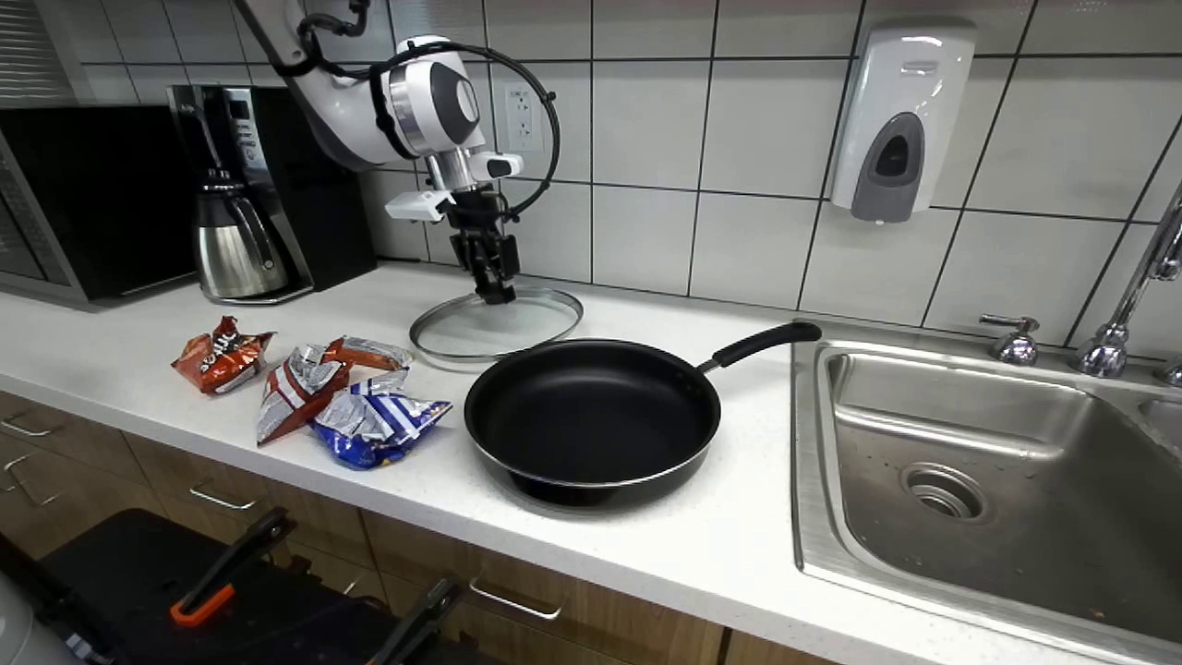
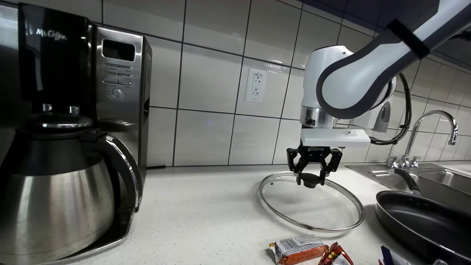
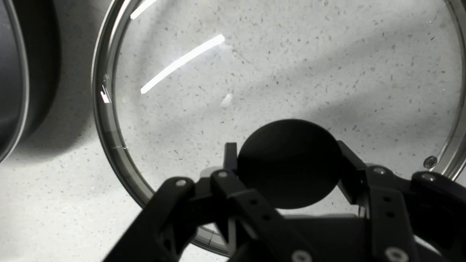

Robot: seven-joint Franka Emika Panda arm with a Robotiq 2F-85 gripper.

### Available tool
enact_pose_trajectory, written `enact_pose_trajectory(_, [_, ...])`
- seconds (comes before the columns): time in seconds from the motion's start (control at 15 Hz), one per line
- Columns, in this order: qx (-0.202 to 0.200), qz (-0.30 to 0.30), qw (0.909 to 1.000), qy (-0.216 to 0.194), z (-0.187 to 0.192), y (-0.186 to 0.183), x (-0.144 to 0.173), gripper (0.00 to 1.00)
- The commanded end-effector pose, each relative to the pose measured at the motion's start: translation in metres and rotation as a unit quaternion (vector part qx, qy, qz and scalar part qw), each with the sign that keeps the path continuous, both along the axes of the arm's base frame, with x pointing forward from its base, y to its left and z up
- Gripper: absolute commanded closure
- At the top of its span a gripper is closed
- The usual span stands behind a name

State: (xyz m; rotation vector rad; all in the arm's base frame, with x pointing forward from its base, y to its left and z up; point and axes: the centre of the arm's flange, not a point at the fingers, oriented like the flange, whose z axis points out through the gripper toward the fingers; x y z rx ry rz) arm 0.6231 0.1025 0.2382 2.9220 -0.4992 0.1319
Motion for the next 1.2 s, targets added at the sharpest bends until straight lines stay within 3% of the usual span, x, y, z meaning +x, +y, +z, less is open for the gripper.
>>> enact_pose_trajectory(0.0, [0.001,-0.001,1.0,0.007,0.015,0.006,0.007,0.61])
enact_pose_trajectory(0.6, [-0.001,-0.009,0.9999,0.012,0.012,0.0,0.003,0.61])
enact_pose_trajectory(0.67, [-0.002,-0.009,0.9999,0.012,0.012,0.0,0.003,0.11])
enact_pose_trajectory(0.87, [0.0,-0.009,0.9999,0.009,0.017,0.002,0.003,0.0])
enact_pose_trajectory(1.13, [0.004,-0.004,1.0,0.0,0.034,0.007,-0.001,0.0])
